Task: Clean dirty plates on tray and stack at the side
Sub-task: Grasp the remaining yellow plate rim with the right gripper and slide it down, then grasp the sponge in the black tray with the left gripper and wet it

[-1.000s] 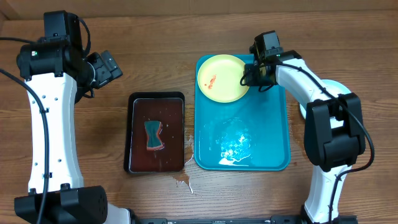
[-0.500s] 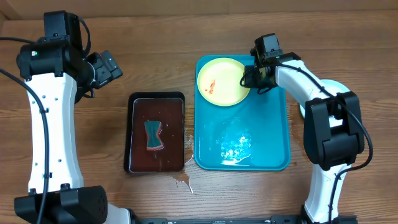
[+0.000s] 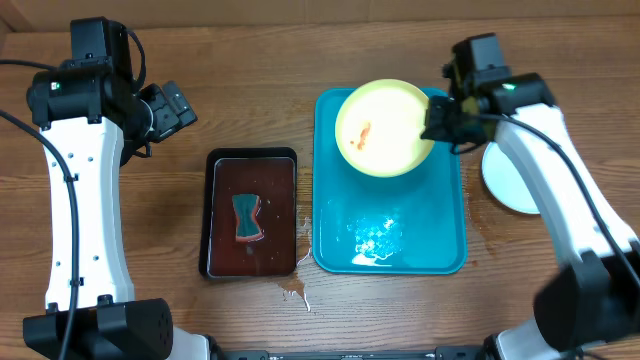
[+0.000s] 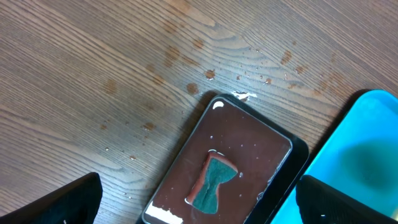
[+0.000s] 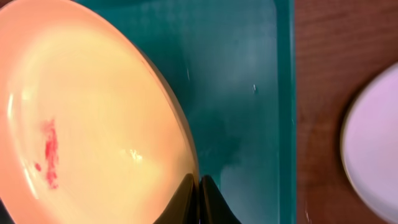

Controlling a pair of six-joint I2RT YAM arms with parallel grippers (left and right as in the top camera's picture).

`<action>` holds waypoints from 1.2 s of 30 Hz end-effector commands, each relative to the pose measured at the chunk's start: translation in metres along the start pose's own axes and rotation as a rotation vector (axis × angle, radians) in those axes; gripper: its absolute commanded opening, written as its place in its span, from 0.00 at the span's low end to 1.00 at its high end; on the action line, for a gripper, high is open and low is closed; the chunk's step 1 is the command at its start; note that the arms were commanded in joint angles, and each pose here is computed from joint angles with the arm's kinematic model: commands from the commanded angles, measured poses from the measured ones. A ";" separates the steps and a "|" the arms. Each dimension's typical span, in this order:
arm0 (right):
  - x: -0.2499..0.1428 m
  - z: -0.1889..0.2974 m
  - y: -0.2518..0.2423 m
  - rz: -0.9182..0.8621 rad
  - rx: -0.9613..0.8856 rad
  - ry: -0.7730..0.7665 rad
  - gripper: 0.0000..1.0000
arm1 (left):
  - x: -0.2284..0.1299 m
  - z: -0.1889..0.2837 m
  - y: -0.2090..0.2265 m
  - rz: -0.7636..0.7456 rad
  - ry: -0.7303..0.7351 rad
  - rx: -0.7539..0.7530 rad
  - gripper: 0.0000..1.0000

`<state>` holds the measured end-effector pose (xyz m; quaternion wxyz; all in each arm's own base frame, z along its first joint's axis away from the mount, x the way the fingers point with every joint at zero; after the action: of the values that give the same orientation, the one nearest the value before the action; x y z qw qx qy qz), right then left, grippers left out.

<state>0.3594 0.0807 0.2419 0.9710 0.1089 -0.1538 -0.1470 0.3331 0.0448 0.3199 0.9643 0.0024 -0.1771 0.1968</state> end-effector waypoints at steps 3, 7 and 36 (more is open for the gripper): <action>-0.026 -0.006 -0.012 -0.093 -0.076 0.131 0.04 | 0.002 0.009 0.000 -0.008 -0.031 0.001 1.00; -0.059 -0.040 -0.025 -0.149 -0.140 0.231 0.04 | 0.002 0.009 0.000 -0.008 -0.031 0.001 1.00; -0.093 0.007 -0.021 -0.005 0.143 -0.036 0.35 | -0.064 -0.022 -0.056 -0.323 0.260 -0.114 0.78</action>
<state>0.2698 0.0882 0.2026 0.9619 0.1560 -0.1642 -0.1532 0.3138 -0.0182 0.2993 0.9893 -0.0960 -0.0837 0.0708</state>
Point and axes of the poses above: each gripper's point midway between its finger pads, its own z axis back along the fingers, its own y axis along the line the jaws close on, x = y × z, the point moved 8 cm from there along z, back along the fingers, and after that the axes turned 11 degrees about -z, right-handed, at the moved point
